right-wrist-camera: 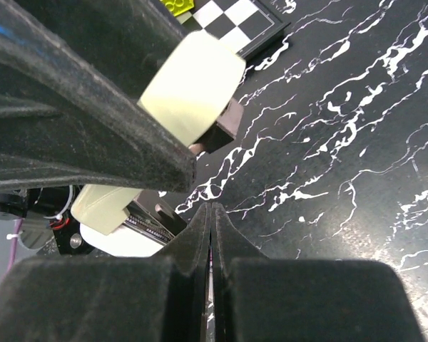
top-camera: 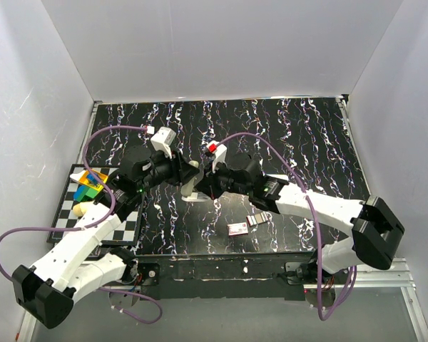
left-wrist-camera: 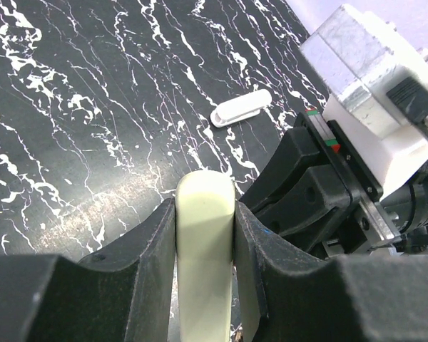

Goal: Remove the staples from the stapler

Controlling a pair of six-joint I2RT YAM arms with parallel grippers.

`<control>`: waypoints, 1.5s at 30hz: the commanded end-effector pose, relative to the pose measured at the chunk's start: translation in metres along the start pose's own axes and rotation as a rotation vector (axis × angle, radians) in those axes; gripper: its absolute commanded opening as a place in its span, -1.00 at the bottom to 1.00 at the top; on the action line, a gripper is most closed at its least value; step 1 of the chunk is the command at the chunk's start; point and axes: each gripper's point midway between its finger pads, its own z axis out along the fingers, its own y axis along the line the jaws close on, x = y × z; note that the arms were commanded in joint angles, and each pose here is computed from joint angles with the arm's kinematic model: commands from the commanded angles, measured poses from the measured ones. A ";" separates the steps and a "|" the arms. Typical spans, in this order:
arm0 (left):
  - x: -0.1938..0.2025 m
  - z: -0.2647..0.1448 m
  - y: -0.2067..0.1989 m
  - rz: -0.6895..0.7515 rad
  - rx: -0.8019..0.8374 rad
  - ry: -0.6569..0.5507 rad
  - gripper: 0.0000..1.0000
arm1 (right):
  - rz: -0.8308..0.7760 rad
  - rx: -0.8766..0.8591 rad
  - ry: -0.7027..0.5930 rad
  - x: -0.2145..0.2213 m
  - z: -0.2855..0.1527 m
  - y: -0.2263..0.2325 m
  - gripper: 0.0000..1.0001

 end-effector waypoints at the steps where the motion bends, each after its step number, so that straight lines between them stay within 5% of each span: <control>1: -0.025 0.001 -0.001 -0.009 -0.001 -0.084 -1.00 | 0.055 -0.088 -0.002 0.008 0.007 0.015 -0.97; 28: -0.024 0.021 0.052 -0.093 -0.206 -0.161 -1.00 | 0.238 -0.211 0.041 0.051 0.036 0.028 -0.97; 45: -0.019 0.029 0.074 -0.118 -0.297 -0.184 -1.00 | 0.244 -0.311 0.032 0.037 0.036 0.056 -0.97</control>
